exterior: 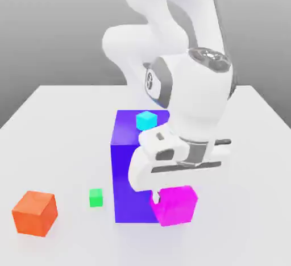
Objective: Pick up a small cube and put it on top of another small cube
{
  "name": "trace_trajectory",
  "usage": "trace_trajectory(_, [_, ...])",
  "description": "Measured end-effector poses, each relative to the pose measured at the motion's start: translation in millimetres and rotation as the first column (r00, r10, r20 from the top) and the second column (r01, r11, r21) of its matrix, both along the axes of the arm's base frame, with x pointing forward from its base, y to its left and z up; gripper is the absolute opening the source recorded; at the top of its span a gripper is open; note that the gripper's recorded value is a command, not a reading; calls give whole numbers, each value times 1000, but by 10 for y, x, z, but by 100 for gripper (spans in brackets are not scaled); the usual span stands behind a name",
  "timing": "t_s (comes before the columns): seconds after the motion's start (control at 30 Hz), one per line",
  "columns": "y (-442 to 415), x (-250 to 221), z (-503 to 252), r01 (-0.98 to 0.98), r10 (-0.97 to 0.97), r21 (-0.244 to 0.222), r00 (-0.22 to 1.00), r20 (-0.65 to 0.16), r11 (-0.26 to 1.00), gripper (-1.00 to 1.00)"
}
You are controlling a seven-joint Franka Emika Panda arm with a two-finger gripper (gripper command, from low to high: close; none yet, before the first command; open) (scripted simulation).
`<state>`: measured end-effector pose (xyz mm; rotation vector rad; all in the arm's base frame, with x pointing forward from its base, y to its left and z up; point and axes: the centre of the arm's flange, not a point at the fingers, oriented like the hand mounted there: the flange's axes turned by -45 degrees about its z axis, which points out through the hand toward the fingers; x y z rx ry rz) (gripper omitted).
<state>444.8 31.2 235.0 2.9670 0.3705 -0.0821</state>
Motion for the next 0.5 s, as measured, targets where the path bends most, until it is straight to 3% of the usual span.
trace_trajectory(0.3, [-1468,-261,-12,396,-397,-50,918,-18,917,-100])
trace_trajectory(0.5, [-1917,-803,-129,787,-787,-30,617,-10,617,-100])
